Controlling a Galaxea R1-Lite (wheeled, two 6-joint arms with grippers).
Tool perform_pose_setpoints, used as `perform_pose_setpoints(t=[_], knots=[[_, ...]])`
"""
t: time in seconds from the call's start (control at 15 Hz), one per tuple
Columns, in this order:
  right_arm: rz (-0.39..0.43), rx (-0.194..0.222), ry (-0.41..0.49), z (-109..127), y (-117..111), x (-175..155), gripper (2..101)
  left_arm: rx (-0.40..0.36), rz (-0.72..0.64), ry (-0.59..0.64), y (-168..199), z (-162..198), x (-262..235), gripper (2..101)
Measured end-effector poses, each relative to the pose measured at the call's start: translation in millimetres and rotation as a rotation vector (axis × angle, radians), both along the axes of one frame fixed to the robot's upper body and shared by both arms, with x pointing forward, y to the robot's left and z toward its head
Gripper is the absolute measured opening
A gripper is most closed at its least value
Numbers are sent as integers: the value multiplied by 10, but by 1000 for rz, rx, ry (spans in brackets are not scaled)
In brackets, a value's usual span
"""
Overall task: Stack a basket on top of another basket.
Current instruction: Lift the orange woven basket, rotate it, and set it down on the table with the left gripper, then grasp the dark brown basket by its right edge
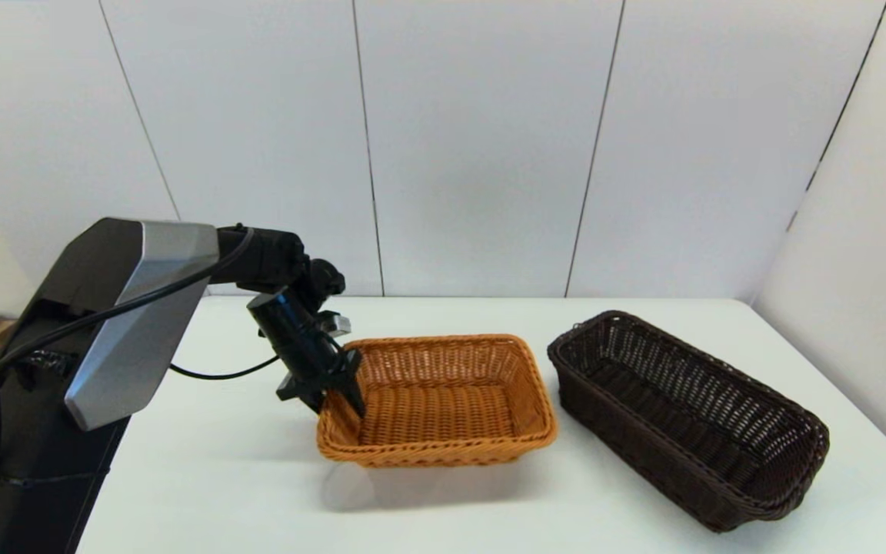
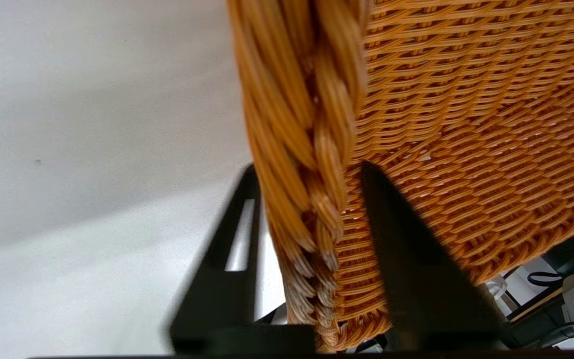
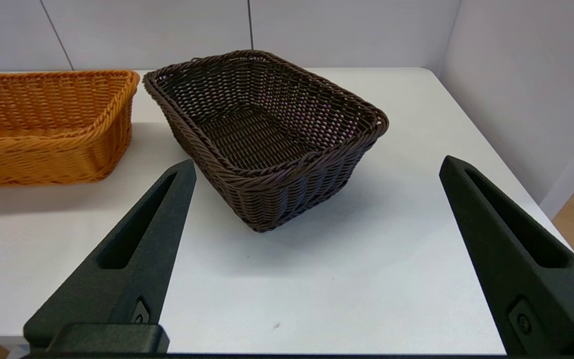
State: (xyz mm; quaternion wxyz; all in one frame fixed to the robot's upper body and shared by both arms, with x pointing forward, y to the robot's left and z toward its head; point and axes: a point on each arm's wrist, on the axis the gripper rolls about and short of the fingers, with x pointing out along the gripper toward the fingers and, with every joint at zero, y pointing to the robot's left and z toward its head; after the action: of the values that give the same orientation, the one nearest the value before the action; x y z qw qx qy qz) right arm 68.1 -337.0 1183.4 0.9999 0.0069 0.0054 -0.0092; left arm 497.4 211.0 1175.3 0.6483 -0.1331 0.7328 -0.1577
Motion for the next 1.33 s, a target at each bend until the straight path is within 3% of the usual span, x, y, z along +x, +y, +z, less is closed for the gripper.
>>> perform_pose_setpoints(t=[0.4,0.73,1.07,1.33], knots=[[0,0,0,0,0,0,971,-44,46,-46,199,245,5,730],[0,0,0,0,0,0,971,-128,165,-227,895,1181,-282,844],[0,0,0,0,0,0,971,-87,433,-526,1463,2400,-1310,906],[0,0,0,0,0,0,971,-10,528,-813,1443,2936,-2775,934]])
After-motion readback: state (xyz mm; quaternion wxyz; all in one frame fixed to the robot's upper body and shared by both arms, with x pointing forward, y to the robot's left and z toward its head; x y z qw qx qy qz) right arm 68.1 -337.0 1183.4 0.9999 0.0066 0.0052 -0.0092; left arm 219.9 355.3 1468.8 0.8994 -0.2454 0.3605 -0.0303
